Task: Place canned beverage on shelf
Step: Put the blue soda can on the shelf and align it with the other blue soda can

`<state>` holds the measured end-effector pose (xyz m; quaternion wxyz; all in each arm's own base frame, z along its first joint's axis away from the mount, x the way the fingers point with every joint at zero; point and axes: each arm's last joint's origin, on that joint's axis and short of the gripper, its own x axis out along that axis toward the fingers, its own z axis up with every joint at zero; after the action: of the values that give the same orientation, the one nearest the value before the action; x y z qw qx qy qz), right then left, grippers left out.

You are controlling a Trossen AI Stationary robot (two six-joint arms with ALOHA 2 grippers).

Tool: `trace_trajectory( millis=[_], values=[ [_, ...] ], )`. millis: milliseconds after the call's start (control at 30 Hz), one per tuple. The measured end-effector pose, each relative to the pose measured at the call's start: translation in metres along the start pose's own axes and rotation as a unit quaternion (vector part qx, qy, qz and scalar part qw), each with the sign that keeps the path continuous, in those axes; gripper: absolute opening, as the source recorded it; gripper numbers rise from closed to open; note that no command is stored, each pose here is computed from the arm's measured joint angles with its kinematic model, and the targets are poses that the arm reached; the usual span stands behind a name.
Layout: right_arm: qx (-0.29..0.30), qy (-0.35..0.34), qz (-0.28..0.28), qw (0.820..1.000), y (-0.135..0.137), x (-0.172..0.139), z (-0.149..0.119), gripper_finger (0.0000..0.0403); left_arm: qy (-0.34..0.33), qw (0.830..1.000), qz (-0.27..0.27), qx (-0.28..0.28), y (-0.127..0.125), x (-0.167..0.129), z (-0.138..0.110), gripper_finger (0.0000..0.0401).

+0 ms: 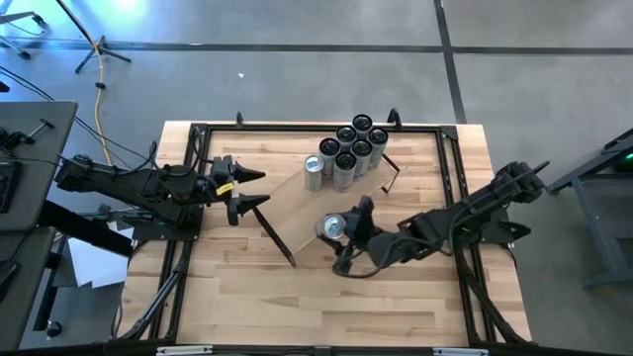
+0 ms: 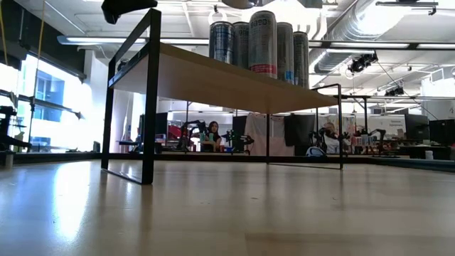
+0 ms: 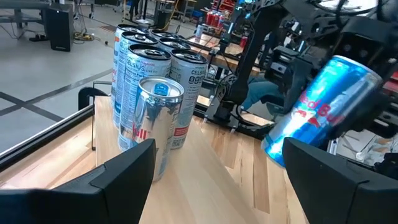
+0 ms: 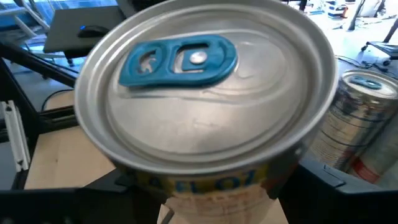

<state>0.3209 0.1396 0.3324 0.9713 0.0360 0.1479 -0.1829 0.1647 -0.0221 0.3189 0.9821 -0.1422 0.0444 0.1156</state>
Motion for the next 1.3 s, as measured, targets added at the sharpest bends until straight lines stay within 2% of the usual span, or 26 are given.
trace_trajectory(
  millis=[233, 533, 767, 933, 1300],
  values=[
    [-0.005, 0.006, -0.021, 1.000, 0.013, 0.012, 0.004, 0.0239, 0.002, 1.000, 0.001, 0.001, 0.000, 0.000, 0.000, 0.0321],
    [0.042, 0.016, -0.085, 0.995, 0.003, 0.014, -0.001, 0.0239, 0.002, 1.000, 0.000, 0.000, 0.000, 0.000, 0.000, 0.0321],
    [0.118, 0.045, -0.128, 0.984, -0.013, 0.022, -0.009, 0.0239, 0.002, 1.000, 0.000, -0.005, 0.000, 0.000, 0.000, 0.0321],
    [0.116, 0.061, -0.162, 0.978, -0.028, 0.030, -0.010, 0.0239, 0.002, 1.000, 0.000, -0.013, 0.000, 0.000, 0.000, 0.0321],
    [0.121, 0.085, -0.183, 0.972, -0.048, 0.049, -0.011, 0.0239, 0.001, 1.000, 0.001, -0.013, 0.000, 0.000, 0.000, 0.0321]
  ],
)
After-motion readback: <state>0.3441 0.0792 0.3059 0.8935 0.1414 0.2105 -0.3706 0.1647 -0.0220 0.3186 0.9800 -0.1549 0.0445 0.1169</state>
